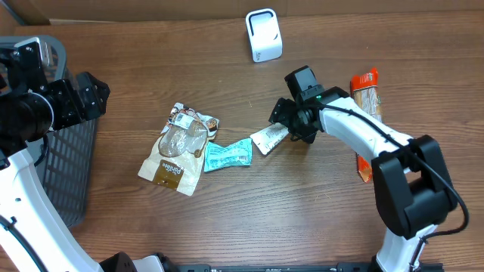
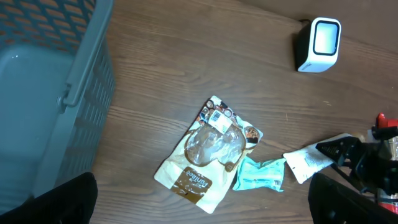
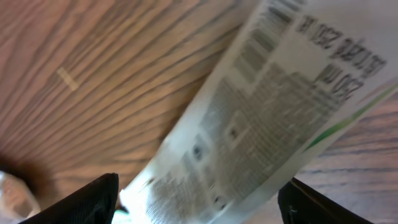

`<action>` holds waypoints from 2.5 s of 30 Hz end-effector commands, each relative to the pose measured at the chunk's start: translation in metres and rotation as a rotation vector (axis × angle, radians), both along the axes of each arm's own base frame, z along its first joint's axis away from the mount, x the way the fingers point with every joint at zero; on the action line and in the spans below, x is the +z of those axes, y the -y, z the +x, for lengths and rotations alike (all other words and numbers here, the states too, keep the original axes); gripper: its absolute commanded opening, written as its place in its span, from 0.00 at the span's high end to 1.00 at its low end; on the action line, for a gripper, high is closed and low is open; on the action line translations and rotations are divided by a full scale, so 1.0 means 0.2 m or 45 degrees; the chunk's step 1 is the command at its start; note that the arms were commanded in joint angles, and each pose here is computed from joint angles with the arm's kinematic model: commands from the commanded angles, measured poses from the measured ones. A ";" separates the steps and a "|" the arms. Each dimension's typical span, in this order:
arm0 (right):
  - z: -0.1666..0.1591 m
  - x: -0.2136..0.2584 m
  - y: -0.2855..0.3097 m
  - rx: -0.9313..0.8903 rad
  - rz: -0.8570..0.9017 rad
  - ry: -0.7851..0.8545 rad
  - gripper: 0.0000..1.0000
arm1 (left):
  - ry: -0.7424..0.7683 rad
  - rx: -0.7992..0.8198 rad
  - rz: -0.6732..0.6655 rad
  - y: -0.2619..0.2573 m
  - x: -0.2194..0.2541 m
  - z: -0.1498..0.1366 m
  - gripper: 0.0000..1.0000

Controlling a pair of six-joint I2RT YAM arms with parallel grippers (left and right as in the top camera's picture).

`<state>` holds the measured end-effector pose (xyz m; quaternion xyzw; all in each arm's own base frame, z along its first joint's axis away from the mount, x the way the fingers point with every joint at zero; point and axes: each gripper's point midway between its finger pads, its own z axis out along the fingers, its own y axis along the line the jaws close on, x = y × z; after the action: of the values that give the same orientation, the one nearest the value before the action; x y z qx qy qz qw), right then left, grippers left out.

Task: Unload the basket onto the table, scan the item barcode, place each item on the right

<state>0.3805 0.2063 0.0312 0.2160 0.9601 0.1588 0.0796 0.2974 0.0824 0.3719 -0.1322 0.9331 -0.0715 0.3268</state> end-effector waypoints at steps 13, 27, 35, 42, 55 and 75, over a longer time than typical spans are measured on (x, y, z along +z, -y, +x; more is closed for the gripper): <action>-0.07 -0.07 -0.09 0.750 0.020 0.105 0.59 | 0.005 -0.024 0.006 0.00 0.00 0.01 0.01; -0.09 -0.02 0.02 0.927 0.224 0.122 0.45 | 0.005 -0.024 0.006 0.00 0.00 0.01 0.00; -0.13 0.00 -0.01 0.750 0.444 0.041 0.44 | 0.005 -0.024 0.006 0.00 0.00 0.01 0.00; -0.20 -0.14 -0.05 0.623 0.409 -0.021 0.40 | 0.005 -0.024 0.006 0.00 0.00 0.01 0.01; -0.19 -0.16 -0.04 0.567 0.471 -0.006 0.96 | 0.005 -0.024 0.006 0.00 0.00 0.01 0.01; -0.27 0.85 -0.05 1.184 0.636 0.747 0.96 | 0.005 -0.024 0.006 0.00 0.00 0.01 0.00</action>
<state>0.3323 0.2075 0.1487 -0.2054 0.8698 0.4229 0.1499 0.2974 0.0824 0.3719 -0.1322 0.9331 -0.0715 0.3268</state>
